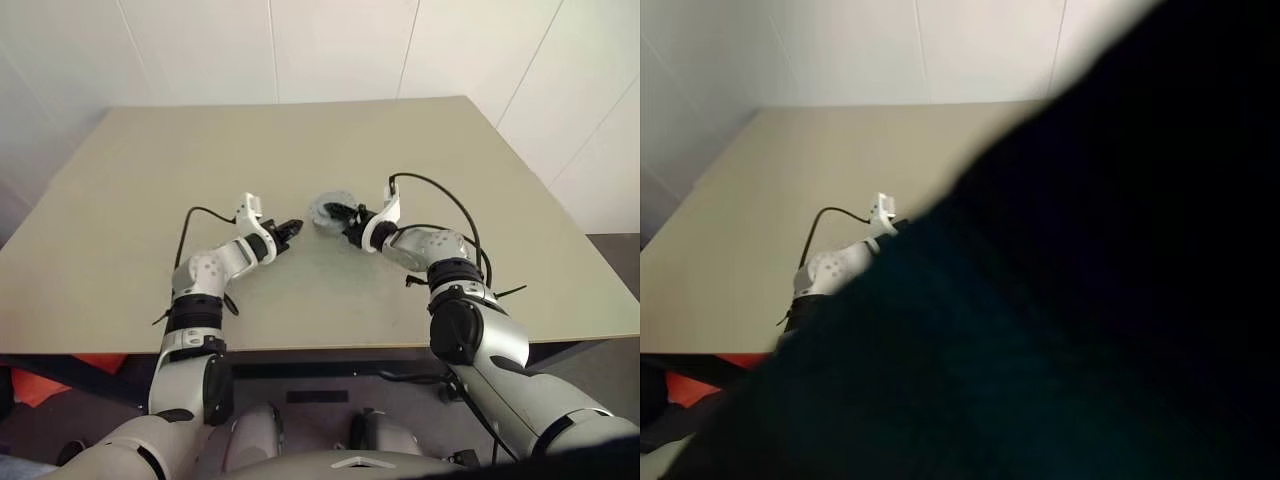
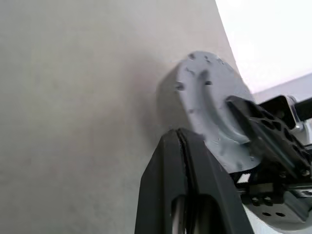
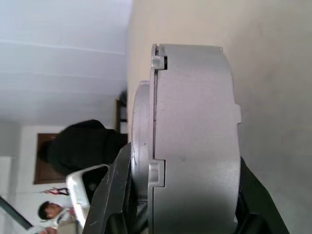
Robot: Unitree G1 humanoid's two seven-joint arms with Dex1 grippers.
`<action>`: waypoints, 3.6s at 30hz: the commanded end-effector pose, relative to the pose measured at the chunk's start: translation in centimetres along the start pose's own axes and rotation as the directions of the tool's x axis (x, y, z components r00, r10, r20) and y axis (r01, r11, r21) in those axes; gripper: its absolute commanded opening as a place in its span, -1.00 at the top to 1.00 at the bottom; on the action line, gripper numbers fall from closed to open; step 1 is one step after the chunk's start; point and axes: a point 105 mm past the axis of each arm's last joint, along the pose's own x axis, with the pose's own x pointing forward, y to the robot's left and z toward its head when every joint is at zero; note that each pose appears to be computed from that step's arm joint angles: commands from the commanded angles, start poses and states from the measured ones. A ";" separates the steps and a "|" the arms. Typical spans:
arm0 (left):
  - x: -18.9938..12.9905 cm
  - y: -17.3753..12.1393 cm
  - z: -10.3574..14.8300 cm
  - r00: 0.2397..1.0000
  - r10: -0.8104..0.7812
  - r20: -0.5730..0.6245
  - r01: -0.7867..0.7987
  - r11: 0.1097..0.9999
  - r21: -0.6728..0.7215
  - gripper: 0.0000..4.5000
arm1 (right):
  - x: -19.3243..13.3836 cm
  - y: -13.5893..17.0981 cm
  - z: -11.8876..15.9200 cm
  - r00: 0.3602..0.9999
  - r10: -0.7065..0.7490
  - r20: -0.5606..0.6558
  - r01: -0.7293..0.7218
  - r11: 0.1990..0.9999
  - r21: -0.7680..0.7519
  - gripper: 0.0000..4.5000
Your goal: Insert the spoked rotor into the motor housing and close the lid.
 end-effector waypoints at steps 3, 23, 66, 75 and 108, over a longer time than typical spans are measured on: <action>-3.2 0.7 4.5 0.980 -0.021 0.199 0.028 0.999 -0.032 1.00 | -0.5 8.7 1.9 0.944 0.329 -0.007 -0.329 0.944 0.033 0.09; -9.4 -1.5 5.0 0.910 -0.328 0.254 0.378 0.907 -0.185 -0.99 | -0.7 11.7 -3.8 0.887 0.375 -0.270 -0.380 0.924 0.034 0.09; -4.9 -6.0 3.7 0.830 -0.520 0.204 0.557 0.753 -0.349 -0.99 | -0.8 10.2 -6.9 0.880 0.305 -0.364 -0.337 0.941 -0.025 0.09; -4.3 -5.8 3.5 0.838 -0.507 0.201 0.544 0.758 -0.359 -0.61 | -0.7 10.0 -6.8 0.885 0.297 -0.359 -0.331 0.943 -0.034 0.09; -5.1 0.2 5.1 0.918 -0.216 0.332 0.309 0.915 -0.260 0.03 | 0.7 5.4 -4.6 0.978 0.045 -0.204 -0.095 0.965 -0.245 -0.89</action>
